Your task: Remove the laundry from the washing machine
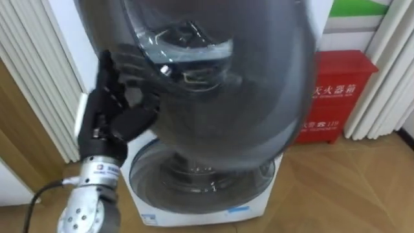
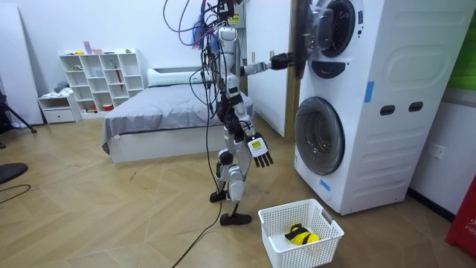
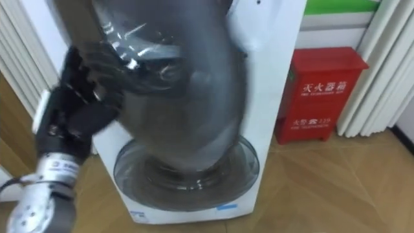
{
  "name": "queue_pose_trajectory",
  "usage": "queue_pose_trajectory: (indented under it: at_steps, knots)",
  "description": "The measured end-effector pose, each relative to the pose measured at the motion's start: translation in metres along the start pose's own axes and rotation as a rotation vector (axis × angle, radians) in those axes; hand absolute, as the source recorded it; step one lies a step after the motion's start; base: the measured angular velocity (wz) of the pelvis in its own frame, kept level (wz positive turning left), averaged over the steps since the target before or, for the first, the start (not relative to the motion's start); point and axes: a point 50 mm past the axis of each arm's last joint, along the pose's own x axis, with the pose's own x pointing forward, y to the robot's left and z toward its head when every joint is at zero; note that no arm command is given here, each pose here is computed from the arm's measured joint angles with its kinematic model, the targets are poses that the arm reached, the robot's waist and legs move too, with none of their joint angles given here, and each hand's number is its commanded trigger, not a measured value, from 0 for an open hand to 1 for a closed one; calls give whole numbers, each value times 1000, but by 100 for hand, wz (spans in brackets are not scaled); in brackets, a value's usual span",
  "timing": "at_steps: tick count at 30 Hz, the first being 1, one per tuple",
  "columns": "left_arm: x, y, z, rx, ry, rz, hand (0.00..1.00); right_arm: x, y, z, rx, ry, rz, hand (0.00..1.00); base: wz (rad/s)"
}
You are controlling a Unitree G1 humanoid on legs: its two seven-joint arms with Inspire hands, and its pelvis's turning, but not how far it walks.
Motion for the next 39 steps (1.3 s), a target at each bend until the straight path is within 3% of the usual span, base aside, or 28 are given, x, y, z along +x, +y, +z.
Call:
queue_pose_trajectory:
  at_steps: [6, 14, 17, 20, 22, 24, 26, 28, 29, 31, 34, 36, 39]
  knots:
    - [-21, -36, -61, 25, 308, -237, 0, 3, 6, 14, -32, -35, 28, 0, -6]
    - [-31, -31, -84, 46, 422, -253, 0, 1, 5, 4, -39, -10, 35, 0, -7]
    - [-42, -22, -101, 85, 501, -231, 0, 1, 4, 4, -46, -12, 32, 0, -13]
    - [-77, 3, -139, 162, 690, -164, 0, 0, 3, 1, -41, -5, 30, 0, -23]
    - [-124, 35, -167, 226, 901, -66, 0, -1, 0, -2, -21, 1, 15, 0, -21]
    - [-156, 55, -180, 262, 1037, 4, 0, -2, -4, -8, 0, 17, -4, 0, 0]
    - [-187, 77, -185, 302, 1139, 90, 0, -4, -6, -15, 22, 33, -12, 0, -4]
    - [-237, 111, -183, 312, 1283, 317, 0, -5, -8, -22, 51, 59, -16, 0, -9]
    - [-249, 120, -181, 321, 1314, 379, 0, -5, -9, -24, 54, 68, -18, 0, 0]
    - [-296, 149, -165, 413, 1440, 578, 0, -6, -9, -27, 62, 80, -16, 0, 0]
    - [-345, 151, -153, 497, 1597, 631, 0, -8, -15, -33, 69, 95, -32, 0, 4]
    - [-359, 141, -155, 473, 1655, 641, 0, -8, -16, -36, 84, 109, -37, 0, 15]
    - [-358, 122, -165, 427, 1680, 606, 0, -8, -16, -36, 108, 110, -38, 0, 13]
